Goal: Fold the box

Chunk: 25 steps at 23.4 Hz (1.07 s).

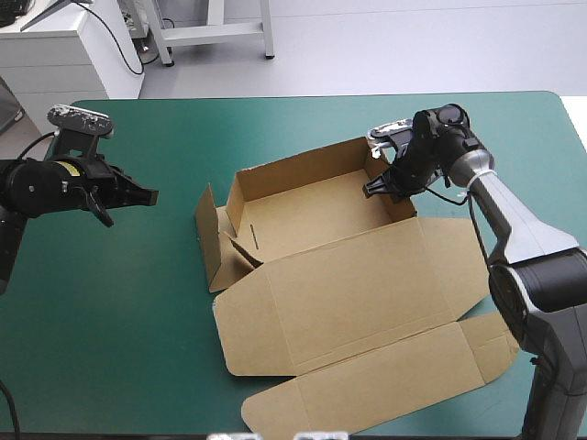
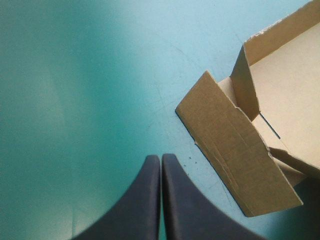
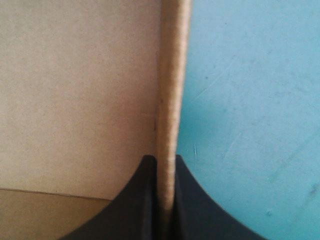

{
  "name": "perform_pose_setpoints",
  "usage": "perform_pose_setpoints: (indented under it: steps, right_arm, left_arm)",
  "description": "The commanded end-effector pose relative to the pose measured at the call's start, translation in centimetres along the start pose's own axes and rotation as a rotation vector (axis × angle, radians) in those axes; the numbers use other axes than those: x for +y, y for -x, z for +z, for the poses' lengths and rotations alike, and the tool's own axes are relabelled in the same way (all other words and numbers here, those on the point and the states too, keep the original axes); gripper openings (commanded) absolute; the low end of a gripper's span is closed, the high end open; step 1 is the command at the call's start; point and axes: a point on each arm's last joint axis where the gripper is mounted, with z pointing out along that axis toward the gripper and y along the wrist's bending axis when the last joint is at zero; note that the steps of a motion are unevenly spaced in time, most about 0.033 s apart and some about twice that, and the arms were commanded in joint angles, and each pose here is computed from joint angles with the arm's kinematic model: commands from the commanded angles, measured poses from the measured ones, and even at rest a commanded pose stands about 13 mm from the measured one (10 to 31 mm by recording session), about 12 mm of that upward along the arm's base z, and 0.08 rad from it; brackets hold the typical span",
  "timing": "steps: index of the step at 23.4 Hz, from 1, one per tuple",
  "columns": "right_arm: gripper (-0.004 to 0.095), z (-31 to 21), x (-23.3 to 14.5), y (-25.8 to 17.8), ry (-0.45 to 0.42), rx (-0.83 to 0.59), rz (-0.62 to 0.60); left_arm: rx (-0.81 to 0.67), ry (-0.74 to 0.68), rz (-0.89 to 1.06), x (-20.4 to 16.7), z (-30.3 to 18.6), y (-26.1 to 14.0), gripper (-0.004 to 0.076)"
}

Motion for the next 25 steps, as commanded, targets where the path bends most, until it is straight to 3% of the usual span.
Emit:
perform_pose_setpoints:
  steps: [1,5,10,18,25]
  right_arm:
    - [-0.0020,-4.0,-0.8,0.1,0.002,-0.094,0.006]
    - [-0.0021,-6.9,-2.6,-1.2,0.078,-0.118,0.029]
    - [-0.0021,-12.0,-4.4,-2.6,0.144,-0.267,0.059]
    - [-0.0021,-19.6,-4.6,-5.9,0.062,-0.443,0.061]
    - [-0.0021,-21.1,-4.0,-6.6,0.060,-0.481,0.056]
  left_arm:
    - [-0.096,0.012,-0.011,0.0,-1.7,0.9,-0.0008]
    - [-0.090,0.037,0.004,0.3,-1.7,0.9,-0.0008]
    - [-0.074,0.079,0.016,0.6,-1.7,0.7,-0.0008]
    - [-0.007,0.083,0.011,1.1,2.6,0.2,-0.0008]
    - [0.052,-0.069,-0.118,0.3,9.7,-0.7,-0.0008]
